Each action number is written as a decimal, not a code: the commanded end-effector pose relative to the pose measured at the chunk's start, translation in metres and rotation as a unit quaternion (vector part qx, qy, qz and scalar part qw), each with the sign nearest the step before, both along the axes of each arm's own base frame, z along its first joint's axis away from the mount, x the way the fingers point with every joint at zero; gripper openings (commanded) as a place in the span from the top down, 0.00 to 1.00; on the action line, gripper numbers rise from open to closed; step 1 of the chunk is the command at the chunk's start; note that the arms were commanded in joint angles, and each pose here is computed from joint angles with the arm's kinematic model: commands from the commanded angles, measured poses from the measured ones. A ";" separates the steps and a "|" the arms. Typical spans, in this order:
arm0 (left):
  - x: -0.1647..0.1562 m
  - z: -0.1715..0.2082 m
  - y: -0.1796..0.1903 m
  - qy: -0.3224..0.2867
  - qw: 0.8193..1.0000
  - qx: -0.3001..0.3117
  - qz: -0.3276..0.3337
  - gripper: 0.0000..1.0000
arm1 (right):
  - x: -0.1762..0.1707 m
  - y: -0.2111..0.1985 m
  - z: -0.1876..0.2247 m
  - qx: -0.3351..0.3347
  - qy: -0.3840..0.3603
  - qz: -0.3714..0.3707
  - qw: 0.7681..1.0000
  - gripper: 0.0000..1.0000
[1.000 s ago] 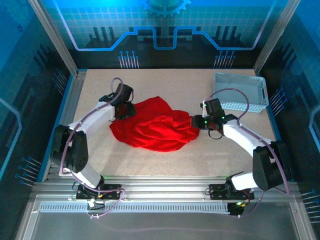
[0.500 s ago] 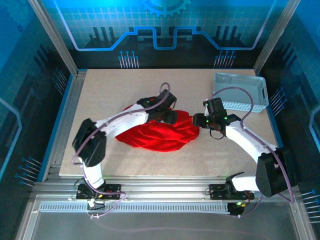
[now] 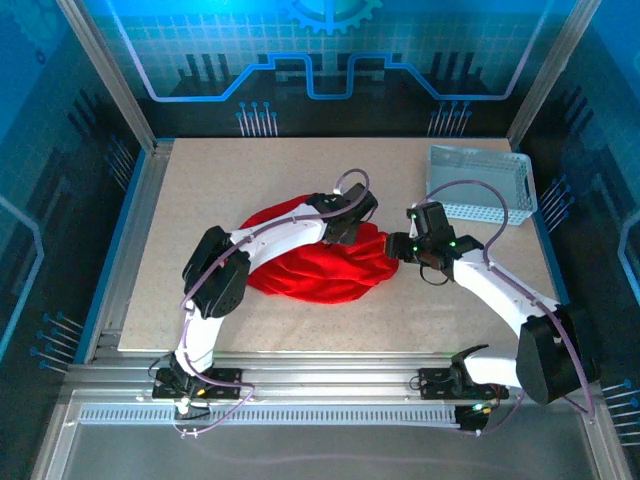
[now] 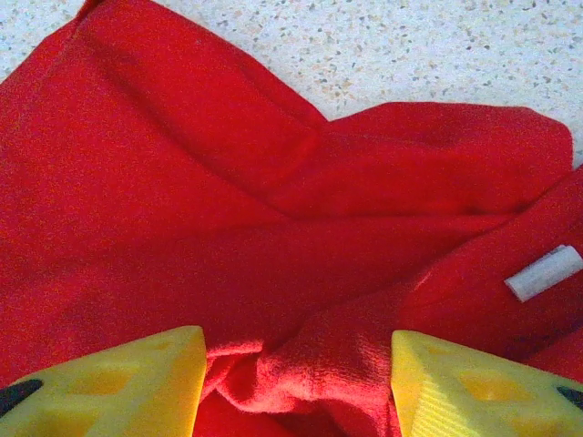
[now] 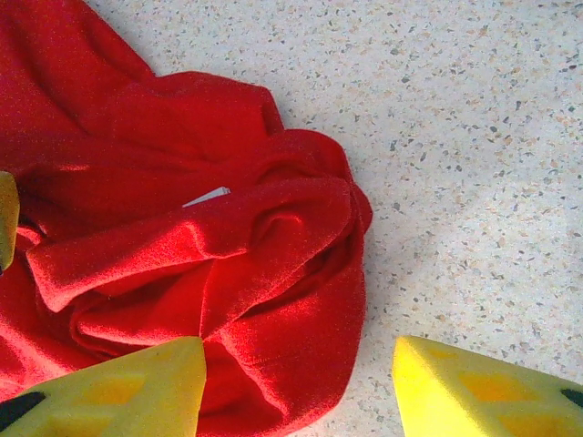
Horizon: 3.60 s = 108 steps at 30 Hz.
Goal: Fold the inside-out t-shirt
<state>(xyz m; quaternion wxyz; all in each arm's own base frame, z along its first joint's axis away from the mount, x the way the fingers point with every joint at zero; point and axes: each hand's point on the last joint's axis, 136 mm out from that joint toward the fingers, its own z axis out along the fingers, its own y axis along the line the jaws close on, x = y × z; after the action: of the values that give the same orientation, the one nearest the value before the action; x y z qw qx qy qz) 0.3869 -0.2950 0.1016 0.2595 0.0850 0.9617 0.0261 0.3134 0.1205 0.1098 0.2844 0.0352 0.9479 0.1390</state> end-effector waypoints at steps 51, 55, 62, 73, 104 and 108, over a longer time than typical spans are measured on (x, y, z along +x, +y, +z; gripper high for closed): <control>-0.074 0.083 0.102 -0.097 0.988 -0.118 0.032 1.00 | 0.053 0.118 -0.027 0.074 0.033 0.090 0.993 0.40; -0.084 0.069 0.108 -0.084 0.989 -0.118 0.039 0.99 | 0.057 0.124 -0.020 0.068 0.022 0.097 0.993 0.39; -0.089 0.057 0.111 -0.073 0.989 -0.119 0.046 0.98 | 0.065 0.125 -0.033 0.030 0.045 0.106 0.993 0.42; -0.080 0.066 0.119 -0.084 0.988 -0.116 0.055 0.96 | 0.060 0.127 -0.023 -0.008 0.032 0.119 0.992 0.79; -0.044 0.051 0.178 -0.022 0.984 -0.088 0.156 0.82 | -0.042 0.139 0.115 -0.056 -0.191 0.200 0.959 1.00; -0.059 0.016 0.195 0.033 0.977 -0.080 0.193 0.65 | -0.061 0.171 0.073 -0.029 -0.152 0.249 0.956 0.77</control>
<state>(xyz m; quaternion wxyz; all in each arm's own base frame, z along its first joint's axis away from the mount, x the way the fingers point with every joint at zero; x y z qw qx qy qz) 0.3343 -0.1054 0.1158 0.2382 -0.0832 0.9676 0.0108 0.2543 0.2619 0.1600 0.3552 -0.2409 0.8970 0.1062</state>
